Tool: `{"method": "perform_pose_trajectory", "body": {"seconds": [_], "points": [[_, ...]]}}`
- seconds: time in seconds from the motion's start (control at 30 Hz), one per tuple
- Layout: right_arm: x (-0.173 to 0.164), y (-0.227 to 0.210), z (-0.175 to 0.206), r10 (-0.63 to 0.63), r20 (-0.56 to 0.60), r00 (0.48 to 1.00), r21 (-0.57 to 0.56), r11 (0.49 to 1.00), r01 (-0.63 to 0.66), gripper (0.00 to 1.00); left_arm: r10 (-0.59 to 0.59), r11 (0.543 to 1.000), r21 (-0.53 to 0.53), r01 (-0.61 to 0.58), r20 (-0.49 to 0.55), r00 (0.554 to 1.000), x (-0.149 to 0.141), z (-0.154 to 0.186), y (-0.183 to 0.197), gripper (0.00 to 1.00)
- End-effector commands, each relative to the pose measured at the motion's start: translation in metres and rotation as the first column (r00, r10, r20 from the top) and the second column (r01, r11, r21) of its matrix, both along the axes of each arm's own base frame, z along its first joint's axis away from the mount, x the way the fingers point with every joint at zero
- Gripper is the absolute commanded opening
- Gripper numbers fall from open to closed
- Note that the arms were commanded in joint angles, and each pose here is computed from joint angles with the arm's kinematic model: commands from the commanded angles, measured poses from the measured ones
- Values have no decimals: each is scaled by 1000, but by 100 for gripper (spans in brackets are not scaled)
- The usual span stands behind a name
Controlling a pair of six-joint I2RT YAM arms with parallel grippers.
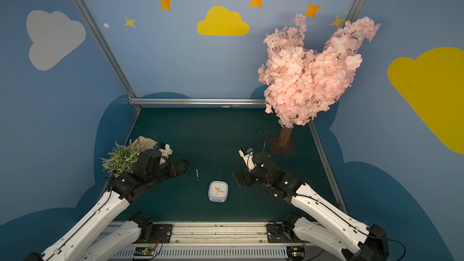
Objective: Remove the battery from the alarm
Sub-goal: Reset both arms
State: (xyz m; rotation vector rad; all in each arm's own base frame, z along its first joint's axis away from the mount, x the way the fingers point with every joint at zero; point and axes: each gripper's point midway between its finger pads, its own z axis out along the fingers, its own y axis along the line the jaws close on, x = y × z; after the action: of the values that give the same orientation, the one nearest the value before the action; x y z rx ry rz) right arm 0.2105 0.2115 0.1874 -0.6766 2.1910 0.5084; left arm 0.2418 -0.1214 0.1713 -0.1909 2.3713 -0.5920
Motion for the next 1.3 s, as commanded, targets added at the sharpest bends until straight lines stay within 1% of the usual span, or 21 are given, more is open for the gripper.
{"method": "perform_pose_trajectory", "body": {"seconds": [0.0, 0.1, 0.2, 0.27, 0.37, 0.4, 0.47, 0.53, 0.6, 0.67, 0.7, 0.77, 0.87, 0.97, 1.0, 1.03, 1.07, 1.17, 1.2, 1.27], "points": [[28, -50, 7, -180, 160, 970, -109, 974, 199, 98, 3, 995, 103, -17, 128, 992, 14, 17, 15, 100], [39, -73, 14, -247, 257, 934, -90, 956, 278, 98, -35, 988, 156, 2, 207, 978, 22, 18, 18, 100], [48, -88, 22, -283, 345, 895, -41, 948, 315, 98, -16, 976, 215, -43, 263, 965, 28, 12, 31, 100], [55, -100, 24, -318, 399, 860, -23, 934, 356, 98, -27, 965, 255, -53, 300, 954, 31, 5, 38, 100], [69, -124, 17, -385, 440, 811, -7, 902, 432, 98, -30, 941, 326, -93, 353, 935, 36, -5, 53, 100], [74, -133, 13, -415, 448, 792, 4, 887, 462, 98, -25, 935, 338, -107, 366, 930, 37, -9, 59, 100], [82, -150, 5, -469, 451, 759, 34, 859, 511, 98, -18, 938, 324, -121, 395, 919, 39, -13, 64, 100], [90, -168, -6, -530, 433, 729, 70, 826, 559, 98, -23, 940, 317, -130, 437, 899, 41, -16, 68, 100], [97, -188, -17, -601, 398, 693, 102, 780, 617, 98, 7, 932, 319, -171, 456, 890, 46, -13, 78, 100], [102, -202, -28, -655, 343, 673, 130, 743, 657, 98, 40, 931, 304, -203, 467, 883, 51, -14, 87, 100], [104, -207, -33, -664, 328, 673, 121, 735, 667, 98, 52, 928, 304, -217, 469, 882, 54, -14, 91, 100], [109, -210, -40, -654, 321, 685, 109, 744, 659, 98, 60, 919, 320, -230, 464, 884, 61, -19, 98, 100], [120, -214, -42, -661, 333, 673, 138, 740, 659, 98, 69, 906, 345, -246, 453, 889, 72, -35, 106, 100], [130, -211, -44, -647, 362, 671, 152, 751, 642, 98, 71, 900, 362, -241, 424, 903, 85, -54, 113, 100], [135, -209, -45, -630, 375, 680, 146, 765, 628, 98, 75, 897, 371, -241, 408, 910, 91, -61, 118, 100], [138, -204, -49, -599, 381, 704, 125, 788, 603, 98, 73, 896, 376, -235, 398, 915, 96, -65, 120, 100], [142, -201, -50, -584, 388, 713, 113, 798, 593, 98, 45, 899, 386, -205, 386, 922, 100, -66, 118, 100], [150, -194, -64, -555, 378, 741, 71, 815, 575, 98, 32, 908, 366, -204, 425, 905, 110, -62, 117, 100], [155, -191, -65, -541, 394, 743, 71, 824, 563, 98, 31, 908, 365, -206, 433, 901, 113, -61, 117, 100], [159, -184, -80, -519, 393, 759, 43, 835, 549, 98, 16, 913, 357, -197, 452, 892, 118, -59, 117, 100]]}}
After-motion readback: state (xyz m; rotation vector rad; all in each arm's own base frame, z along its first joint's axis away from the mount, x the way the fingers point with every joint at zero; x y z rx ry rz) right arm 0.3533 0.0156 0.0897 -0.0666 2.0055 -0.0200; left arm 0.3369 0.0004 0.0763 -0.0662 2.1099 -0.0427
